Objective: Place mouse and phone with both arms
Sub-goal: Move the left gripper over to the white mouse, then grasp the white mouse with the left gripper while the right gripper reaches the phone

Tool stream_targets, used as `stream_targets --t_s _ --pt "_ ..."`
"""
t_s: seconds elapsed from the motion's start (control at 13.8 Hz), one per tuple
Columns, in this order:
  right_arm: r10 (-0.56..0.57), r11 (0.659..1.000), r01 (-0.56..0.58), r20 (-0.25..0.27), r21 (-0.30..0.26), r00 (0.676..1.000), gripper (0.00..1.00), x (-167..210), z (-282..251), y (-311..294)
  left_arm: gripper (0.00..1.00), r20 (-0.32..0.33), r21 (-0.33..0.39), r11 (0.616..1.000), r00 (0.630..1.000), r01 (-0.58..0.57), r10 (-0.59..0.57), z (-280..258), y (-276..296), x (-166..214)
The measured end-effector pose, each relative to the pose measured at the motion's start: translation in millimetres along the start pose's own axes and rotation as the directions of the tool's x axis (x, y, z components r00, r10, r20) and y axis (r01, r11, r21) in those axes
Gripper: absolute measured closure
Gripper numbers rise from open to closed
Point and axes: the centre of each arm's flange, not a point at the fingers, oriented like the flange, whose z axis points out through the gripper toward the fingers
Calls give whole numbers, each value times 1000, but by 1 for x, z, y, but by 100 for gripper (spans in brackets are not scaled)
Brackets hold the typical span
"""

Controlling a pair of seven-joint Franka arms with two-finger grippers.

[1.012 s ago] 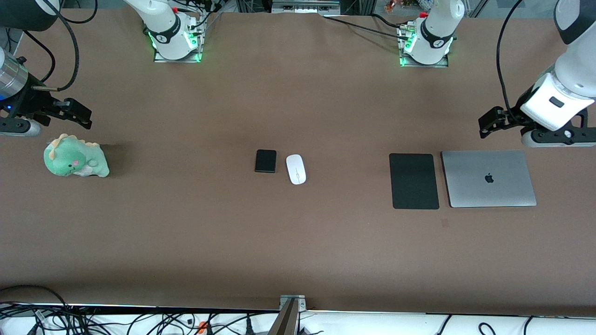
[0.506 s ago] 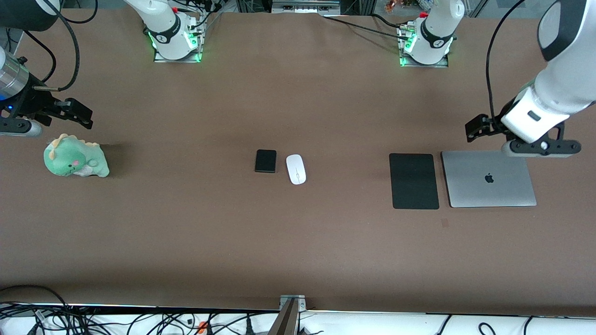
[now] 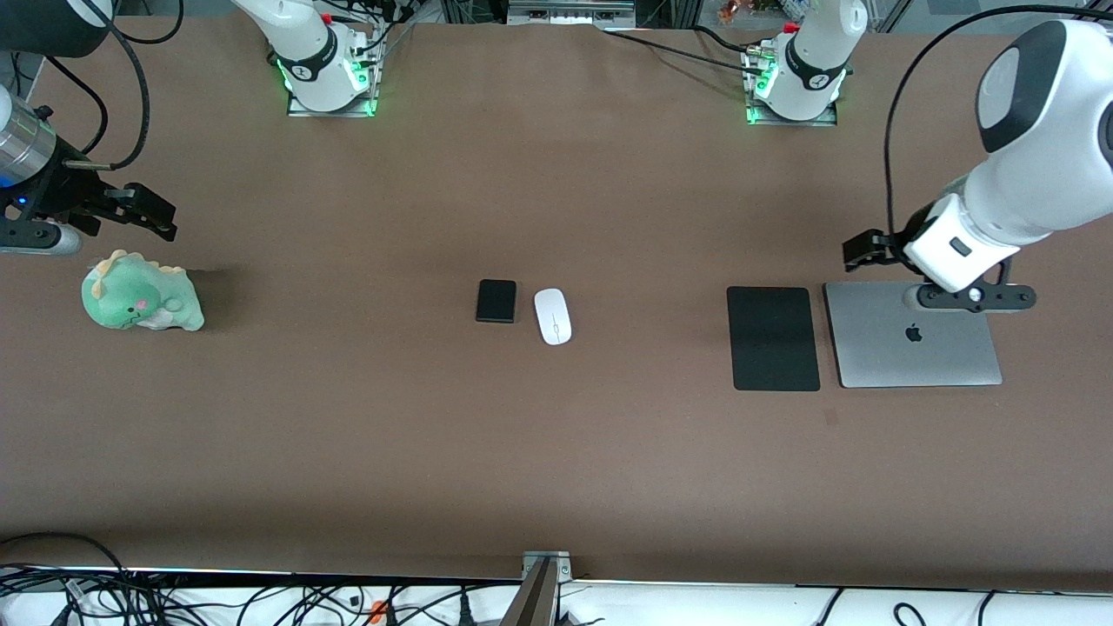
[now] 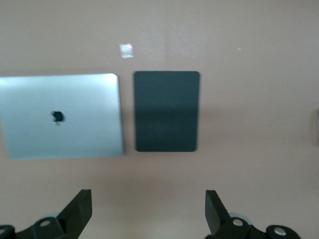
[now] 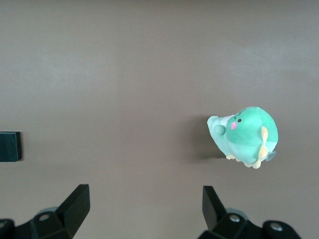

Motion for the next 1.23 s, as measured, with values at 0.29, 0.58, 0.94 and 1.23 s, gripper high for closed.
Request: stream_targets --t_s 0.29,0.58,0.94,1.23 --pt "-1 1000 1 1 0 1000 0 0 1 -1 0 28 1 998 997 70 -70 31 87 -7" --pt "-3 1000 3 2 0 1000 0 0 1 -2 0 21 -19 992 992 125 -124 91 178 -6" --pt "-3 1000 3 2 3 1000 0 0 1 -2 0 20 -59 978 980 200 -199 183 282 -21" --pt "-2 1000 2 9 19 1000 0 -1 3 -4 0 11 -121 954 961 274 -275 252 354 -39"
